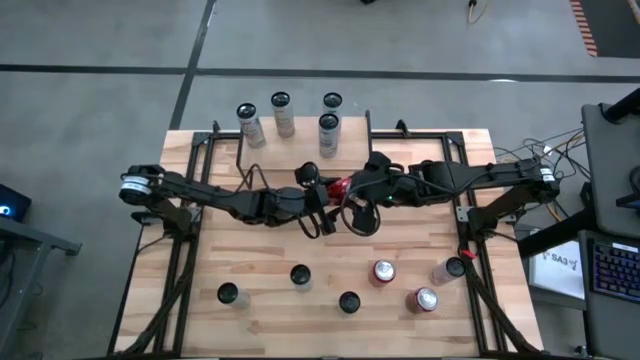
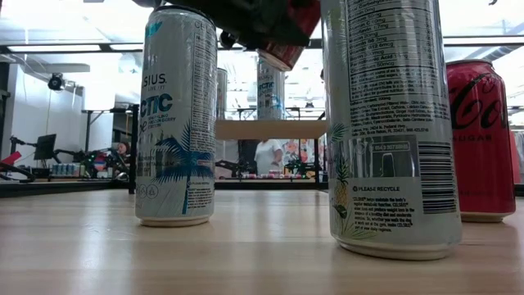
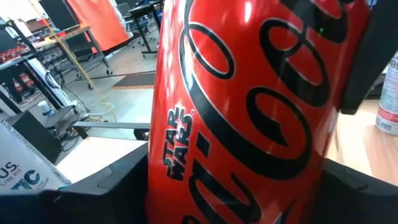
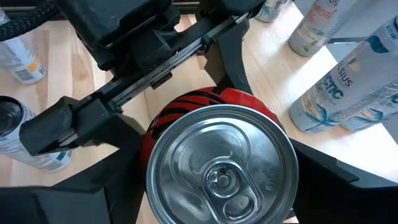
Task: Place canned beverage on shelf
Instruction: Put the red soda can on the shelf
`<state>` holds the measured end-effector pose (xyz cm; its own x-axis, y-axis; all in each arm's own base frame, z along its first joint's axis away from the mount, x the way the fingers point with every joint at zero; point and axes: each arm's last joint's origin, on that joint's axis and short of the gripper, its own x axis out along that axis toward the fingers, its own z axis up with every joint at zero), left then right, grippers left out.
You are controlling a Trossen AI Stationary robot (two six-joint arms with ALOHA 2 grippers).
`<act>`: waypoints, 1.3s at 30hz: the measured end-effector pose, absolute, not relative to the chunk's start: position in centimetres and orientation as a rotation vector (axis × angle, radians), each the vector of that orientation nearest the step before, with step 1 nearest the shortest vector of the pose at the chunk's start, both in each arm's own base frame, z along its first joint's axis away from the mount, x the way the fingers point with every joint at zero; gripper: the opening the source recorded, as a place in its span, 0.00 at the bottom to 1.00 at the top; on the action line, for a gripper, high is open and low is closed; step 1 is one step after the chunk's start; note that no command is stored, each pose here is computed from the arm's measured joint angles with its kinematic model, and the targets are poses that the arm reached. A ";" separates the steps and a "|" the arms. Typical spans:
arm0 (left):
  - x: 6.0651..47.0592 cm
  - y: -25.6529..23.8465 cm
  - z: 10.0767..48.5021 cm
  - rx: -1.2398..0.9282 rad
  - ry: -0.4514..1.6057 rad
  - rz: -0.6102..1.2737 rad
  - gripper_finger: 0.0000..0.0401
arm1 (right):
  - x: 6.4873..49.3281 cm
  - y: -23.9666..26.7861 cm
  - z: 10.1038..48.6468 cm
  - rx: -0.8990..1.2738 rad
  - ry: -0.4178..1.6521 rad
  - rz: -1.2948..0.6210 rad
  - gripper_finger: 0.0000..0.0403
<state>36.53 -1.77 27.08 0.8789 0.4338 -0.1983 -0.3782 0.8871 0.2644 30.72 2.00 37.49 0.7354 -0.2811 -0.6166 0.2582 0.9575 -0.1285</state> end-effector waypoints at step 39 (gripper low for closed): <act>29.9 6.2 20.6 -0.109 -0.101 0.988 0.72 | 28.4 1.5 40.3 -0.005 0.539 -0.382 0.93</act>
